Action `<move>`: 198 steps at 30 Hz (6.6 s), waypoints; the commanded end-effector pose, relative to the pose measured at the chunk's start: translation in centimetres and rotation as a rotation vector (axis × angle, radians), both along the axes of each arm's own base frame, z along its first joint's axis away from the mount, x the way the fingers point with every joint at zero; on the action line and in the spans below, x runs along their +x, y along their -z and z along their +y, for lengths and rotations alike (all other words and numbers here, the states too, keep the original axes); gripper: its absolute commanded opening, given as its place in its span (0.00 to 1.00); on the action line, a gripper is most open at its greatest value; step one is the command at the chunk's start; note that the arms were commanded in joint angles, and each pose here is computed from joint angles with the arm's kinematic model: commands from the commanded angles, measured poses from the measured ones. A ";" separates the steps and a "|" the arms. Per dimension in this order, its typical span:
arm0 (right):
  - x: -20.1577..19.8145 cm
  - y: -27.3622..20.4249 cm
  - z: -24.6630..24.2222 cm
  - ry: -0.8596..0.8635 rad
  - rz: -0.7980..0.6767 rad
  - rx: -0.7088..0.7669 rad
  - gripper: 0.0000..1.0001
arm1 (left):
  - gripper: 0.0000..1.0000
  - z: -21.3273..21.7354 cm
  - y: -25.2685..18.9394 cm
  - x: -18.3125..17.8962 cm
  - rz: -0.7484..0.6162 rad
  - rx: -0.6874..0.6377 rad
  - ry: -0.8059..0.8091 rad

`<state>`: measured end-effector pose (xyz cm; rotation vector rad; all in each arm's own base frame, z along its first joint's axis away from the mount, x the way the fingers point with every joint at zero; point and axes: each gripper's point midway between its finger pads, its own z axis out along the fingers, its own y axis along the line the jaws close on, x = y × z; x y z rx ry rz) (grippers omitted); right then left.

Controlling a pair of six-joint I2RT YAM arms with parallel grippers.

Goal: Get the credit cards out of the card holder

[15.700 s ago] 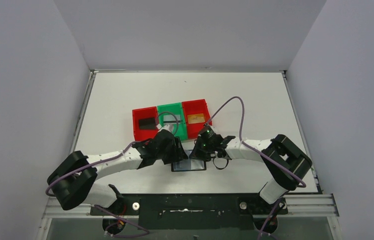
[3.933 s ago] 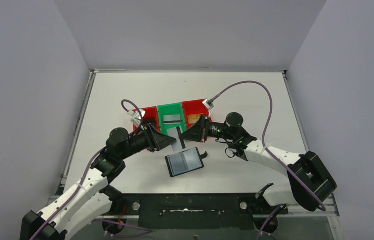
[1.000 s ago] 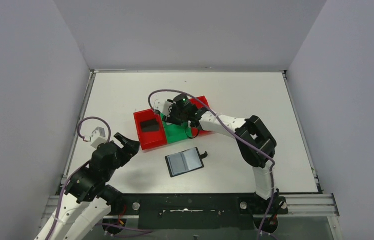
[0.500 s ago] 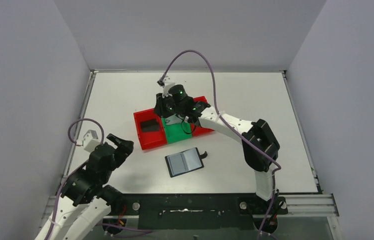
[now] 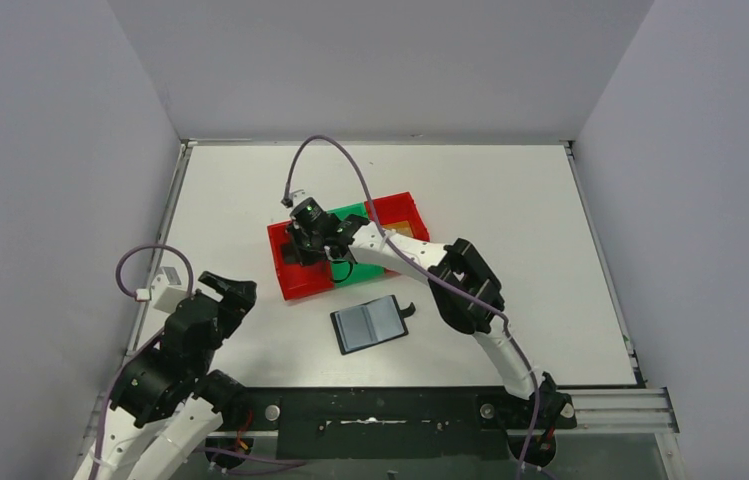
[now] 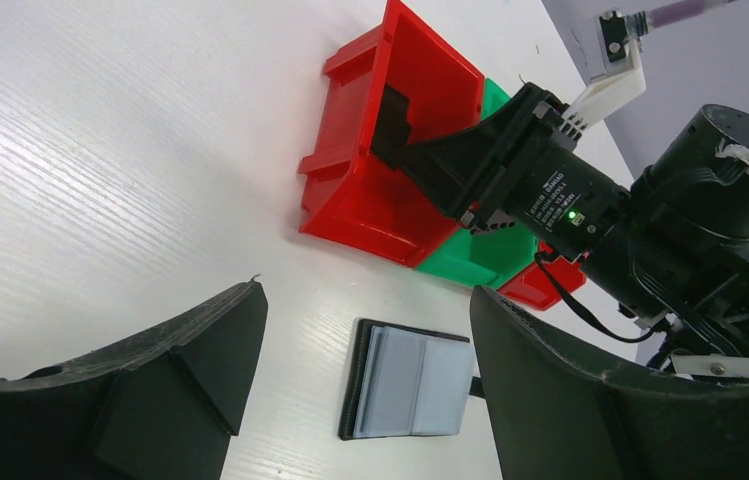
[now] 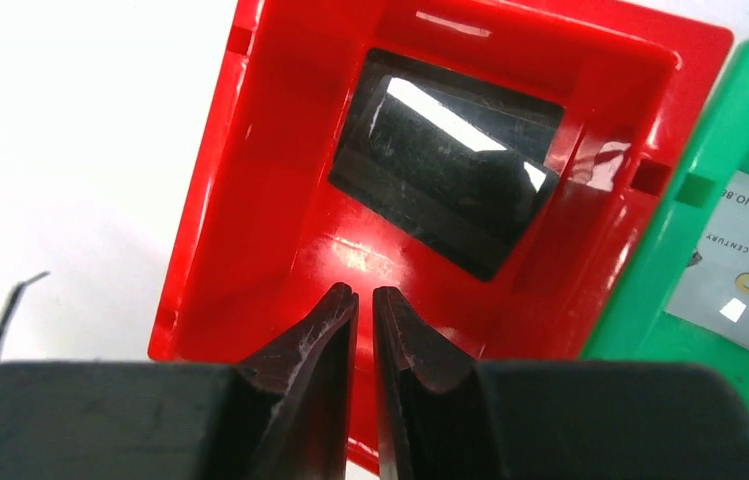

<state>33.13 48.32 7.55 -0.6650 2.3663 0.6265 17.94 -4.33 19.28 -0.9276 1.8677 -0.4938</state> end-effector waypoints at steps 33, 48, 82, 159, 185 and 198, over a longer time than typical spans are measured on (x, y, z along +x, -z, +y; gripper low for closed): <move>2.1 4.5 -0.2 0.025 -0.132 -0.292 0.17 | 0.74 0.8 -2.6 -0.1 -0.089 -0.025 -0.029; 5.3 4.4 -1.3 0.082 -0.306 -0.403 0.25 | 0.74 0.8 -2.5 -0.1 -0.093 -0.029 -0.026; 6.0 -13.1 -0.6 0.144 -0.590 -0.141 0.49 | 0.74 0.1 -2.4 0.0 -0.081 -0.026 0.007; -11.7 1.3 -15.8 0.369 0.269 0.463 0.29 | 0.67 -22.2 6.4 4.5 0.139 -0.265 0.825; -11.0 -3.4 -17.6 0.372 0.044 0.396 0.42 | 0.56 -19.0 9.0 3.4 0.259 -0.037 0.615; -13.2 0.8 -13.1 0.239 -0.054 -0.049 0.61 | 0.54 -11.2 6.1 2.2 0.135 -0.086 0.304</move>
